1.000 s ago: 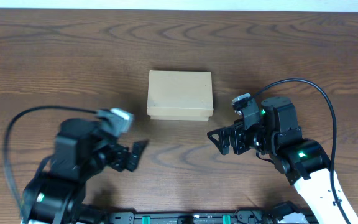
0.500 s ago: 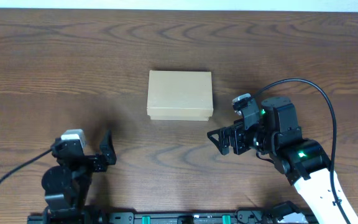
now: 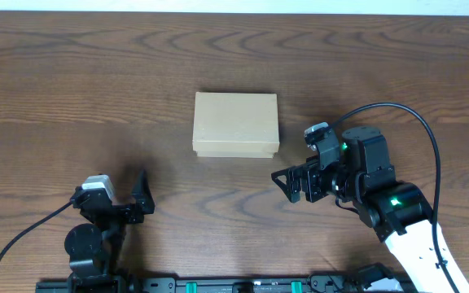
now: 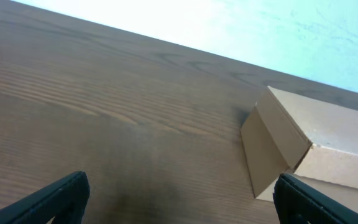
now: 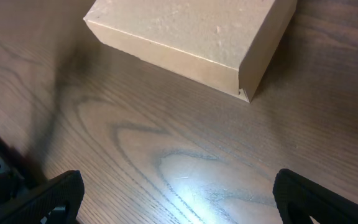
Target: Pack container
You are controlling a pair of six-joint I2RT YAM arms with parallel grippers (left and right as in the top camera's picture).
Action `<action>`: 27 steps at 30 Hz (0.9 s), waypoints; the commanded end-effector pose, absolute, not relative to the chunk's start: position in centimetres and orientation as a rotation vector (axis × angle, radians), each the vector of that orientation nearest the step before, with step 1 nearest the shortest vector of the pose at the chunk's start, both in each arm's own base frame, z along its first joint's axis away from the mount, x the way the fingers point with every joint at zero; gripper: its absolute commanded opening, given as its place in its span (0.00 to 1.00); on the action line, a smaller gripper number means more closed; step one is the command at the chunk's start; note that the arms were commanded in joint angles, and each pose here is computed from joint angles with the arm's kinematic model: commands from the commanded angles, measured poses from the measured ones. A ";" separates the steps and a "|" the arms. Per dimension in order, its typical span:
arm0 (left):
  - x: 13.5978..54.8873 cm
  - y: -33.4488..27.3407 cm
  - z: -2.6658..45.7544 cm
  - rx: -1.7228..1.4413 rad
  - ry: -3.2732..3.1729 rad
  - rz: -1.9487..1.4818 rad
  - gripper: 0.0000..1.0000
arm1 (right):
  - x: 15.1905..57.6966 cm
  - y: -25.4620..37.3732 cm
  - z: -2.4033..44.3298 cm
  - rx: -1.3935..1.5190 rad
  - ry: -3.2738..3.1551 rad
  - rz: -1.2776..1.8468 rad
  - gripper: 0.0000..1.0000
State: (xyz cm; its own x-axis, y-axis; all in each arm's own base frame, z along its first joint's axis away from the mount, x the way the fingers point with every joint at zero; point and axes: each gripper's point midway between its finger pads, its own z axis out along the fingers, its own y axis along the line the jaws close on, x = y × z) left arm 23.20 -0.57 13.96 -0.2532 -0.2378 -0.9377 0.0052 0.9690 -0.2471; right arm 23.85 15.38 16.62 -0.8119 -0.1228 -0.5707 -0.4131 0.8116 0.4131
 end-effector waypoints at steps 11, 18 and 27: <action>23.2 -0.3 12.8 -0.146 1.835 -0.190 0.95 | 24.0 15.2 16.6 -0.375 2.467 0.725 0.99; 23.2 -0.3 12.8 -0.146 1.835 -0.190 0.95 | 24.0 15.2 16.6 -0.375 2.467 0.725 0.99; 23.2 -0.3 12.8 -0.146 1.835 -0.191 0.95 | 24.1 14.2 17.2 -0.443 2.406 0.577 0.99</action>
